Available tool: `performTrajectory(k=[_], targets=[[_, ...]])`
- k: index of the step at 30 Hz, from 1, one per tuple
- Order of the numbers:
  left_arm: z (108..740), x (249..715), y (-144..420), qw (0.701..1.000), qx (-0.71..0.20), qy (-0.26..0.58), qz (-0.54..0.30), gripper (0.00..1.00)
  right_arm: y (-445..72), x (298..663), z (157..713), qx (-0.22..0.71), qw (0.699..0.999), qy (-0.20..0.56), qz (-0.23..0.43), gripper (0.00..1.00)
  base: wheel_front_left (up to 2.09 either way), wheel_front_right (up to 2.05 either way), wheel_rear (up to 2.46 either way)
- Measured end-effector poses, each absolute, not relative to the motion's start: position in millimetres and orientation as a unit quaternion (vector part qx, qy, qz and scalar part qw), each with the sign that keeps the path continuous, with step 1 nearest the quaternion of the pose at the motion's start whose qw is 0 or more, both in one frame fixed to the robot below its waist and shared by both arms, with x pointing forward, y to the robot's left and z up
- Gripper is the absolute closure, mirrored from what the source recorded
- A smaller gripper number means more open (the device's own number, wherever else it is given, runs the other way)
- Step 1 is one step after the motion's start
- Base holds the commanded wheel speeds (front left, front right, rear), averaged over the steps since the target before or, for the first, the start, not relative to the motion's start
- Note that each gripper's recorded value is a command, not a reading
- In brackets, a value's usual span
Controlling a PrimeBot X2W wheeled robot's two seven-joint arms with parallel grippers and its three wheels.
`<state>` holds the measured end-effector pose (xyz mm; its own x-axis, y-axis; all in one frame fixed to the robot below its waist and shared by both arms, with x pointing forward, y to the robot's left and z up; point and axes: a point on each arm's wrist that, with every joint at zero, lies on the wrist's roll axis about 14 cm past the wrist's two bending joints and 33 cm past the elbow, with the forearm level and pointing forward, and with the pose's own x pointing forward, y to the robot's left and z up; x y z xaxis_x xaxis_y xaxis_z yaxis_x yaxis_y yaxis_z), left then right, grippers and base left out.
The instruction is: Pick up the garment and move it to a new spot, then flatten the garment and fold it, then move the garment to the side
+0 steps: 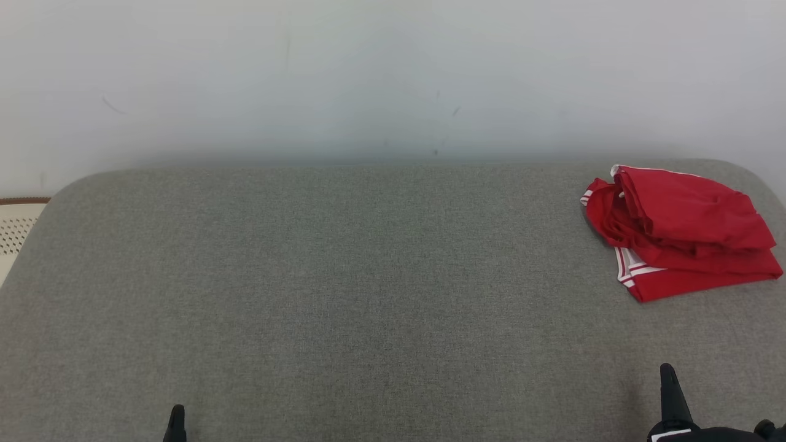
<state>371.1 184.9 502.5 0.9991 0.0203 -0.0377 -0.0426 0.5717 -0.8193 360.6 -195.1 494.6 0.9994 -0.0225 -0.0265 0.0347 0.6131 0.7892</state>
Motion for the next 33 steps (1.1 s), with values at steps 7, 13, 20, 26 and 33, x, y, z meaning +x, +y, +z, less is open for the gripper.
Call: performTrajectory(k=[7,13,20,26,33], targets=[[500.5,373.1,185.9,0.868,-0.496,0.017,0.018,1.00,-198.0,361.8,493.7,0.477,0.878,0.009,-0.020,1.00,0.00,0.00,0.00],[500.6,374.8,186.4,0.852,-0.524,0.018,0.015,1.00,-200.0,363.4,494.0,0.507,0.862,0.008,-0.023,1.00,0.00,0.00,0.00],[500.9,377.6,186.2,0.833,-0.553,0.019,0.012,1.00,-201.5,366.6,496.4,0.538,0.842,0.006,-0.022,1.00,0.00,0.00,0.00],[498.9,378.3,186.6,0.817,-0.577,0.023,0.012,1.00,-203.4,367.8,496.6,0.564,0.825,0.005,-0.024,1.00,0.00,0.00,0.00],[499.4,380.0,186.7,0.798,-0.602,0.023,0.009,1.00,-204.8,368.9,496.3,0.592,0.806,0.004,-0.024,1.00,0.00,0.00,0.00]])
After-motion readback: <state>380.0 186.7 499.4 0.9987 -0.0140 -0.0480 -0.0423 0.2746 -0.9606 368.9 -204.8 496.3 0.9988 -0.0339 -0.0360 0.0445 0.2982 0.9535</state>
